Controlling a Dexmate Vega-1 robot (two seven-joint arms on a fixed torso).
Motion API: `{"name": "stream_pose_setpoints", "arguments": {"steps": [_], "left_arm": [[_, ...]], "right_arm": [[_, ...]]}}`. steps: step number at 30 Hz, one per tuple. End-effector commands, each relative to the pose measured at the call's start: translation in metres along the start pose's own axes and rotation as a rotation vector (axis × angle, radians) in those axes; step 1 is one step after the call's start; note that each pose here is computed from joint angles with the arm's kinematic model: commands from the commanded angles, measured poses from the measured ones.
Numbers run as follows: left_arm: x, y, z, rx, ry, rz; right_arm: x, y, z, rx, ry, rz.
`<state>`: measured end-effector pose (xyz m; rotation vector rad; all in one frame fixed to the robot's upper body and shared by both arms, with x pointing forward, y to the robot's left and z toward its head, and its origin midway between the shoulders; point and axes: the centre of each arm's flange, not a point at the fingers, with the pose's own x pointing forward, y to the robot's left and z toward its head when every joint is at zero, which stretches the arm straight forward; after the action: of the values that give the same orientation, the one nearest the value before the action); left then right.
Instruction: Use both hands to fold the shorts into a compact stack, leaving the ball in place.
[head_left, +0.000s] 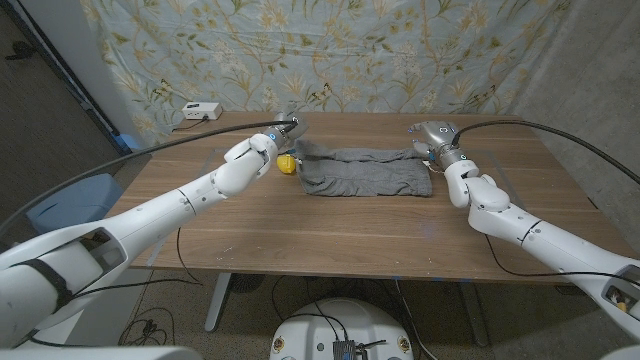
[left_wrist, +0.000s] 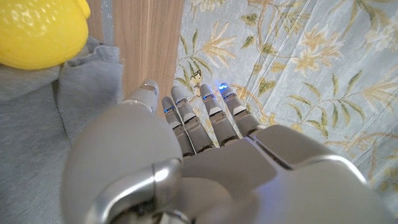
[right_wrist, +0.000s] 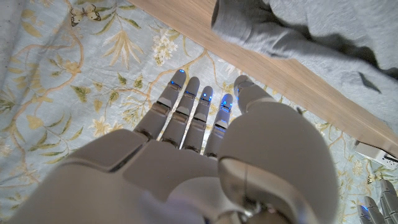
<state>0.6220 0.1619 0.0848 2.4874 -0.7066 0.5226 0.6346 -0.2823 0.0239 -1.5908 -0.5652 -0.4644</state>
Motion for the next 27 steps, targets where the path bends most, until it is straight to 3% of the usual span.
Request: {"name": "stream_pose_setpoints", "arguments": {"steps": [1,8,12,17,27], "left_arm": [[-0.012,0.008,0.005,-0.058,0.043,0.031],[-0.024,0.012,0.010,-0.243,0.019,0.088],[-0.027,0.010,0.011,-0.359,-0.008,0.078],[-0.032,0.007,0.017,-0.384,-0.037,0.102],[-0.042,-0.003,0.022,-0.637,-0.072,0.103]], "right_arm": [[-0.007,-0.009,0.001,0.032,0.016,0.005],[-0.029,-0.013,0.000,0.105,0.002,0.008],[-0.042,-0.013,0.001,0.132,-0.013,0.022],[-0.059,-0.014,0.000,0.186,-0.029,0.018],[-0.090,-0.012,0.005,0.250,-0.049,0.058]]}}
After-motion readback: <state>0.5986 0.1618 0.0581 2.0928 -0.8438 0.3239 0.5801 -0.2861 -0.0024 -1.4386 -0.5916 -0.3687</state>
